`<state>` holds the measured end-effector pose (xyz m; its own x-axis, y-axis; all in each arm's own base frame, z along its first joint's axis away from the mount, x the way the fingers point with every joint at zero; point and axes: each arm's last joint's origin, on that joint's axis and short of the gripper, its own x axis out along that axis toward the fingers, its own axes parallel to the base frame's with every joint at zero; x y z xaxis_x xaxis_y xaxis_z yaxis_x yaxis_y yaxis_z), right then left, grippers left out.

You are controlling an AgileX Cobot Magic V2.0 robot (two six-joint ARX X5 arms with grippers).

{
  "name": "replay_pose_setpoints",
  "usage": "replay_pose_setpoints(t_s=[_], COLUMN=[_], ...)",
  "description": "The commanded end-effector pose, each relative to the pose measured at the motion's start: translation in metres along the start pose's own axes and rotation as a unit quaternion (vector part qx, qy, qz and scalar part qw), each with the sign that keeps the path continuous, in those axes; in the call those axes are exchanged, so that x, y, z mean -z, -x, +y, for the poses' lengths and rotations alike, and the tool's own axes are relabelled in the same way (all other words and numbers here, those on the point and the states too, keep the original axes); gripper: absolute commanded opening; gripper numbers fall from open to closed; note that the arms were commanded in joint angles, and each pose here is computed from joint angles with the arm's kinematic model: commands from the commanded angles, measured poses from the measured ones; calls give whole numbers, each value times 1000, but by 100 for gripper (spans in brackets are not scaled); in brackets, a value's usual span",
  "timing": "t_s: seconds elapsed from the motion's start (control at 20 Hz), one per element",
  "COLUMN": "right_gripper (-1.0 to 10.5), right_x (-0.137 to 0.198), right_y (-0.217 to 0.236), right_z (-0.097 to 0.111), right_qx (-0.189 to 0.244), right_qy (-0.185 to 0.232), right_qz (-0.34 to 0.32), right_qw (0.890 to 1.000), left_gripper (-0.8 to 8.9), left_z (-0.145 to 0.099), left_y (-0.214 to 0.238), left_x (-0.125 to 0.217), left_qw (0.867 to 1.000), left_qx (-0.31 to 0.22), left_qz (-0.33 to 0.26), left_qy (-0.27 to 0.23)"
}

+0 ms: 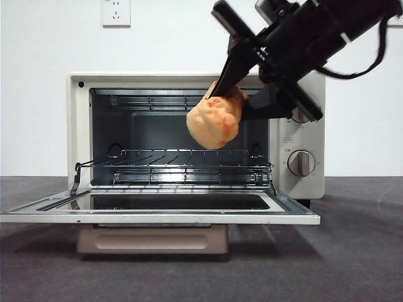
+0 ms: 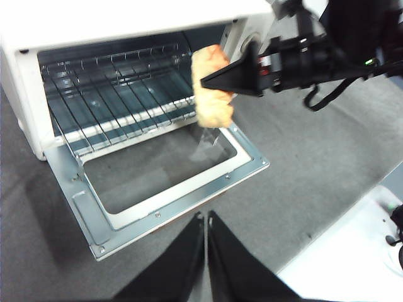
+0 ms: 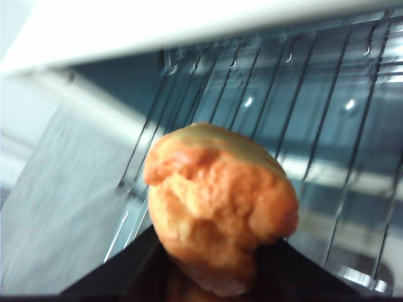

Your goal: The left arm flap open the oven, the right arm pick bread and place it into oven, the left arm flap close the oven

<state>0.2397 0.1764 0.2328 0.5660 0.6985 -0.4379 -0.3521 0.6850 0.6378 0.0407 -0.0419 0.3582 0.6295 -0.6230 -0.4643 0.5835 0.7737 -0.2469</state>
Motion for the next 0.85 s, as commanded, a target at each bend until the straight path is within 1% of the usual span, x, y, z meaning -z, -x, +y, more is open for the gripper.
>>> replay_pose_setpoints(t_s=[0.05, 0.25, 0.35, 0.4, 0.65, 0.7, 0.85], right_gripper=[148, 148, 148, 148, 151, 159, 252], right_x=[-8, -20, -21, -21, -20, -20, -20], right_y=[-14, -33, -40, -43, -45, -45, -46], right_z=[4, 6, 3, 2, 0, -1, -1], right_qx=[6, 21, 56, 67, 77, 80, 85], right_qy=[-15, -17, -22, -24, -23, -23, -23], right_qz=[-11, -15, -6, -3, -8, -10, -12], right_qw=[1000, 1000, 998, 997, 997, 996, 996], left_gripper=[12, 12, 12, 12, 12, 12, 12], left_z=[-2, -1, -1, -1, 0, 0, 0], left_y=[6, 6, 6, 6, 6, 6, 6], left_x=[-5, -3, -2, -1, -2, -2, -2], left_qw=[1000, 1000, 1000, 1000, 1000, 1000, 1000], left_qx=[4, -1, -2, -2, -6, -8, -11], left_qz=[-10, 3, 8, 9, 8, 8, 7], left_qy=[-1, -1, -2, -2, -2, -2, -2])
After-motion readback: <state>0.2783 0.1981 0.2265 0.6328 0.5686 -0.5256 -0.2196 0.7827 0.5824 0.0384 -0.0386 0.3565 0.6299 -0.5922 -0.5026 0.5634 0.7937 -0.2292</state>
